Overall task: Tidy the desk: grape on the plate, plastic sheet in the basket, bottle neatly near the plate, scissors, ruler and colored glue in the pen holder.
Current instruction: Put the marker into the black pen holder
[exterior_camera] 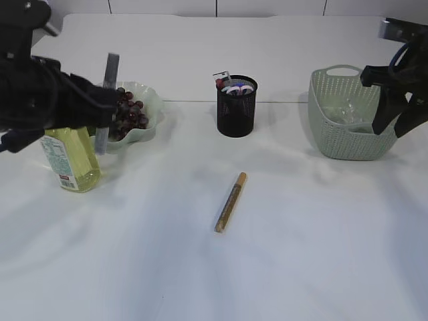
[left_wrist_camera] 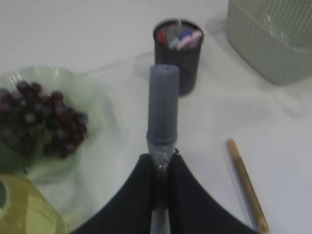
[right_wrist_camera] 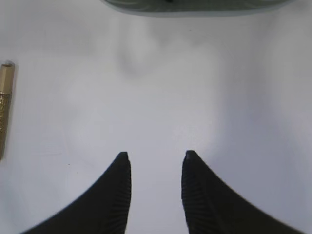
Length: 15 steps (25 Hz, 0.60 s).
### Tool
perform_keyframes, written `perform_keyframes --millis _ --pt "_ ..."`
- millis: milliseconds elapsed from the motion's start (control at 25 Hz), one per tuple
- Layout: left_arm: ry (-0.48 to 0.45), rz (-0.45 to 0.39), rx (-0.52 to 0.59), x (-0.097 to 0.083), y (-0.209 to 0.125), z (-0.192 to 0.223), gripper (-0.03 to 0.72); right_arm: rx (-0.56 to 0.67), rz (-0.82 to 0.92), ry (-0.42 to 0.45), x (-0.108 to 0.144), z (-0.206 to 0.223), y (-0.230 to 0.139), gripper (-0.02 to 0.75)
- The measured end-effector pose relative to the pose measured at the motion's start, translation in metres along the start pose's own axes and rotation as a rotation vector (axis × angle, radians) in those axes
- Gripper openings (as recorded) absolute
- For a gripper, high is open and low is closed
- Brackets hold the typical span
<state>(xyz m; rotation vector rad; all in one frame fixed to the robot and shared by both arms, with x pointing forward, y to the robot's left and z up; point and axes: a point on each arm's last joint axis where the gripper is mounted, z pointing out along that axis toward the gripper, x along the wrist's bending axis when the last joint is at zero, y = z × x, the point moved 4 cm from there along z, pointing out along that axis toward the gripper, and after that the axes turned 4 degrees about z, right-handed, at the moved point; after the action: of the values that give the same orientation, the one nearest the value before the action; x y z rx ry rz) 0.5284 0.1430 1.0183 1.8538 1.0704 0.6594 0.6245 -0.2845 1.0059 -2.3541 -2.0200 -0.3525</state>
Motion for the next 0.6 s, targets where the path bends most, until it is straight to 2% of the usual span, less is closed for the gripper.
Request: perform_keyframes --millis 200,280,600 --pt "0.119 0.017 -0.243 0.015 0.025 0.011 0.032 0.000 -0.001 -0.002 0.000 0.000 0.000 0.294" --pt "0.145 0.040 -0.298 0.018 0.028 0.019 0.032 0.000 -0.001 -0.002 0.000 0.000 0.000 0.294" --pt "0.079 0.100 -0.375 0.008 0.058 0.080 0.032 0.000 -0.001 -0.002 0.000 0.000 0.000 0.293"
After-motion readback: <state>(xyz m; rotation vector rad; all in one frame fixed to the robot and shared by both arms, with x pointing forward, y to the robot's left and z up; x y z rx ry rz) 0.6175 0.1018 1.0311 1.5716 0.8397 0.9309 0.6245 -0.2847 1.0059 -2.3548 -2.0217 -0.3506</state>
